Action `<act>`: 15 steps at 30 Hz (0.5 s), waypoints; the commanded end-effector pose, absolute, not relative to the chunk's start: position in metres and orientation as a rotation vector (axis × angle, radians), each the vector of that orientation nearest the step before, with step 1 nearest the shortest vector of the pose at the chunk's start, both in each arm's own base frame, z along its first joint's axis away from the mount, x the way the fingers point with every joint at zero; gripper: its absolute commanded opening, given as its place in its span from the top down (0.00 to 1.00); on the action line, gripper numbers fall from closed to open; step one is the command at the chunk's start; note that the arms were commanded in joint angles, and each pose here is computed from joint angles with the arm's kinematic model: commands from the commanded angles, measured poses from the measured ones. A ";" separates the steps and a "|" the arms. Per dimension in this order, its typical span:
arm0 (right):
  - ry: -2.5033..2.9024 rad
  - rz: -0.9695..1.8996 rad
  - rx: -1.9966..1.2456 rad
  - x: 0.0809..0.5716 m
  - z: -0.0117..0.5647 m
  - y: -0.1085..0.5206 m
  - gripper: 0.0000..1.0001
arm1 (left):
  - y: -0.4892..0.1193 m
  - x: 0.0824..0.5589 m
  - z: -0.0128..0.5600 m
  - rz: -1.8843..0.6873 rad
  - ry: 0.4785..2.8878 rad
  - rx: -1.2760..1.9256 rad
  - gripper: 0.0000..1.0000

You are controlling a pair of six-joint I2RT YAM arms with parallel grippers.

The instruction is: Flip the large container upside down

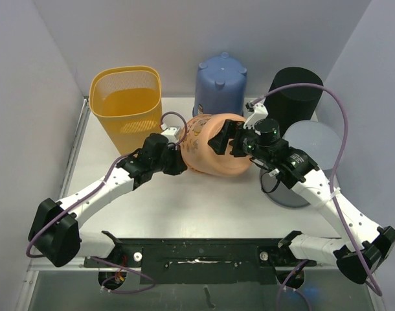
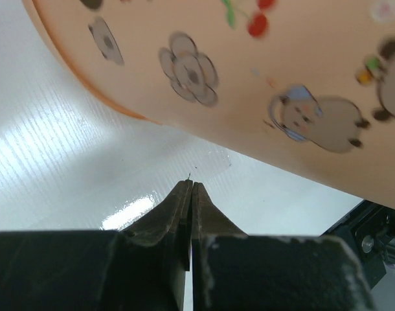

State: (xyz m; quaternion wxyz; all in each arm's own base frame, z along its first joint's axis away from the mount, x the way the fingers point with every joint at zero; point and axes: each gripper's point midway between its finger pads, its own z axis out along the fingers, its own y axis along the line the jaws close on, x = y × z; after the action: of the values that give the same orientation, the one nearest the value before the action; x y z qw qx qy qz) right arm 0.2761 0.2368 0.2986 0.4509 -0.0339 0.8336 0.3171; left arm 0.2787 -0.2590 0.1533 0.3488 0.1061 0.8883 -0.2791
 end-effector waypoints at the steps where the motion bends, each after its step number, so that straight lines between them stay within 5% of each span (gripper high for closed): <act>1: 1.912 0.821 -0.146 0.291 0.345 0.250 0.10 | -0.266 0.291 0.170 -0.785 2.220 0.261 1.00; 15: 1.955 0.660 -0.036 0.309 0.341 0.226 0.08 | -0.240 0.303 0.178 -0.777 2.203 0.166 1.00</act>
State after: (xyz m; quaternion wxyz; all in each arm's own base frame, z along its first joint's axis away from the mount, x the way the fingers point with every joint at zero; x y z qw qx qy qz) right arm 0.3029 0.2360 0.3301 0.4965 -0.0344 0.8177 0.2893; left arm 0.2941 -0.2438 0.1544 0.3571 0.0780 0.8870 -0.2823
